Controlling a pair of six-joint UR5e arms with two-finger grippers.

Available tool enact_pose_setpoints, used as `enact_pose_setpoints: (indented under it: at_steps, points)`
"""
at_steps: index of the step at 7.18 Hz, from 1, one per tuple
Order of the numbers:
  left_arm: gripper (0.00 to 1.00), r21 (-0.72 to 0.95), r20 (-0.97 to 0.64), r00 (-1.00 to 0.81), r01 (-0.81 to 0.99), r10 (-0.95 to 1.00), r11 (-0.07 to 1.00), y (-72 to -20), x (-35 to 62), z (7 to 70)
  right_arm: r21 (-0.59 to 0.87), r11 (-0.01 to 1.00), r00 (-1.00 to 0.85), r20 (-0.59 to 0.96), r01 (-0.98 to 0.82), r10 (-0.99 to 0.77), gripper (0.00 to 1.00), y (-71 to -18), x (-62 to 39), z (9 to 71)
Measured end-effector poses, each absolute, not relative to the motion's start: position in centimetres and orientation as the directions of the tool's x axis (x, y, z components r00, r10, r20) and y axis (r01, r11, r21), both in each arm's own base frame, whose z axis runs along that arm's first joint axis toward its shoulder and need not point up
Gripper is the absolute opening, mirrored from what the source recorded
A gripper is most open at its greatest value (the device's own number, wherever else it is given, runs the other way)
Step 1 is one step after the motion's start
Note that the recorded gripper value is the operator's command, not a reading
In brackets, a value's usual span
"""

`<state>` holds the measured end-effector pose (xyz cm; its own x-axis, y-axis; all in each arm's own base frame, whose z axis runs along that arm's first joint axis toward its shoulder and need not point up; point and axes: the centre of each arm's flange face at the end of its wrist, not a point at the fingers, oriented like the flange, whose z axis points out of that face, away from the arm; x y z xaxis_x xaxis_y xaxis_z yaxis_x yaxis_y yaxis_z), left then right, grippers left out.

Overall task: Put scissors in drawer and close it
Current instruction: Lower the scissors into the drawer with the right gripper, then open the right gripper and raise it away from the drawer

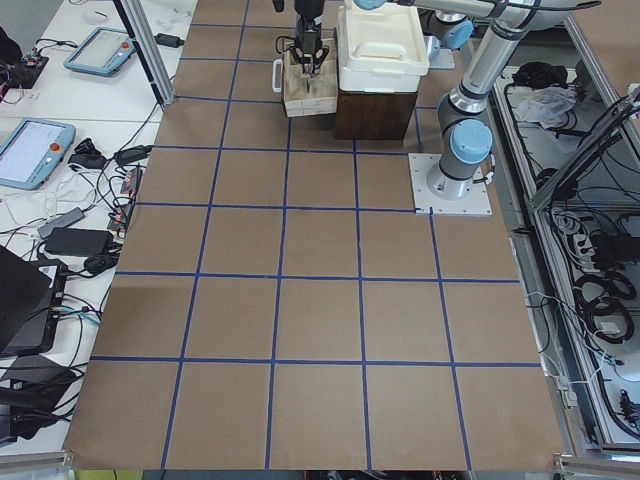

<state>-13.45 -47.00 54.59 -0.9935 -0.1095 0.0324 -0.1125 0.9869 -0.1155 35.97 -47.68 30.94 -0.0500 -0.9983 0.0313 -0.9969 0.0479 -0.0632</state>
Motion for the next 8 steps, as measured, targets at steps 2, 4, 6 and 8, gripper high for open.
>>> enact_pose_setpoints:
  at_steps: [2, 4, 6, 8]
  points:
    - [1.00, -0.115, 0.032, -0.993, -0.113, -0.110, 0.987, -47.0, -13.4, 54.6, -0.056, 0.065, -0.066, 0.021, -0.996, -0.998, 0.38, -47.5, 36.1, 30.4]
    - [1.00, -0.115, 0.032, -0.993, -0.113, -0.110, 0.987, -47.0, -13.4, 54.6, -0.054, 0.073, -0.074, 0.016, -0.996, -0.997, 0.74, -47.5, 36.2, 30.0]
    - [1.00, -0.115, 0.032, -0.993, -0.113, -0.110, 0.987, -47.0, -13.4, 54.6, -0.055, 0.083, -0.084, 0.021, -0.995, -0.996, 1.00, -47.6, 36.3, 30.3]
    - [1.00, -0.116, 0.032, -0.993, -0.113, -0.109, 0.987, -47.0, -13.4, 54.6, -0.059, 0.083, -0.085, 0.038, -0.995, -0.996, 1.00, -48.0, 36.5, 31.8]
